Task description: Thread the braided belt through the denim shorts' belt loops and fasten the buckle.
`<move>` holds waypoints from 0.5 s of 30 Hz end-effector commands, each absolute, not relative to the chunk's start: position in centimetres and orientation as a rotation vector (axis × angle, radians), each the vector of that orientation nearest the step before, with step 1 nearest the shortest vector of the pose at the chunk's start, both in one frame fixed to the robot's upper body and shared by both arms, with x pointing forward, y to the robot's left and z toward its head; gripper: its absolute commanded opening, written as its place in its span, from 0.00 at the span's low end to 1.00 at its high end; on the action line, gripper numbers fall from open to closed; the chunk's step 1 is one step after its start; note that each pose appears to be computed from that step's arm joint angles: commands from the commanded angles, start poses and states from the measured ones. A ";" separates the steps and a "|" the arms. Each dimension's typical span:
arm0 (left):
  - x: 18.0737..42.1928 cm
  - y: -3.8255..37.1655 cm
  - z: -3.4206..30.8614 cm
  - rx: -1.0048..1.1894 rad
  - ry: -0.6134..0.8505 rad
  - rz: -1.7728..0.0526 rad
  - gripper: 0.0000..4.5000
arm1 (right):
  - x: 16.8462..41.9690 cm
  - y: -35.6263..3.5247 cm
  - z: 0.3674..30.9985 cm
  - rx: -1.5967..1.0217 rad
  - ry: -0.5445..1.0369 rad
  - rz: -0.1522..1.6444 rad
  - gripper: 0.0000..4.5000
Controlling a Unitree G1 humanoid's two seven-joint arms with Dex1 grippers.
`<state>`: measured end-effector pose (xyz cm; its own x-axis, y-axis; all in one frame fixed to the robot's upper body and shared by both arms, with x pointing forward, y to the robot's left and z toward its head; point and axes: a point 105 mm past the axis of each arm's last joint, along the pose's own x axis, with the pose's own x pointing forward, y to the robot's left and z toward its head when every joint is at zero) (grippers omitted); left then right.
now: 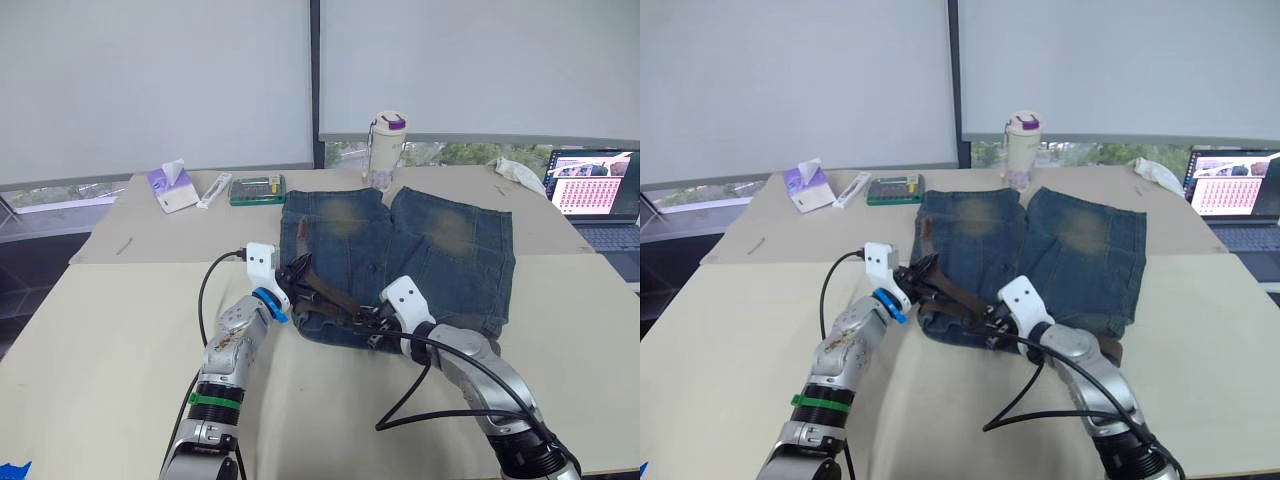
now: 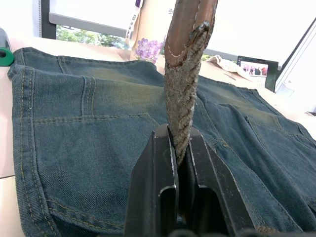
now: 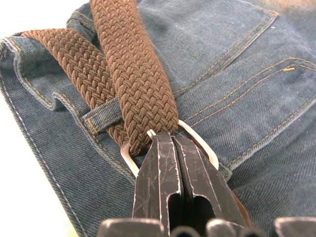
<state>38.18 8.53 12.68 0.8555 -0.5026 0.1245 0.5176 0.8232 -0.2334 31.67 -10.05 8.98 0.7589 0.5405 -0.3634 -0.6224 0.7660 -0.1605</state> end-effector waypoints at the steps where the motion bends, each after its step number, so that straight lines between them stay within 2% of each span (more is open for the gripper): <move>1: 38.2 8.8 14.0 -0.260 -0.110 -0.537 0.00 | 31.0 -10.2 7.1 -0.286 0.386 0.638 0.00; 7: 38.4 8.5 15.3 -0.272 -0.151 -0.544 0.00 | 31.2 -9.7 5.5 -0.285 0.439 0.577 0.00; 15: 37.1 8.0 20.2 -0.381 -0.350 -0.628 0.00 | 31.8 -10.2 3.8 -0.380 0.460 0.499 0.00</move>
<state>37.44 7.20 15.75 0.8003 -0.5329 0.2750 0.5975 0.7472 -0.2911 32.47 -8.94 7.83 0.8212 0.4365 -0.3676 -0.5385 0.8060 -0.2459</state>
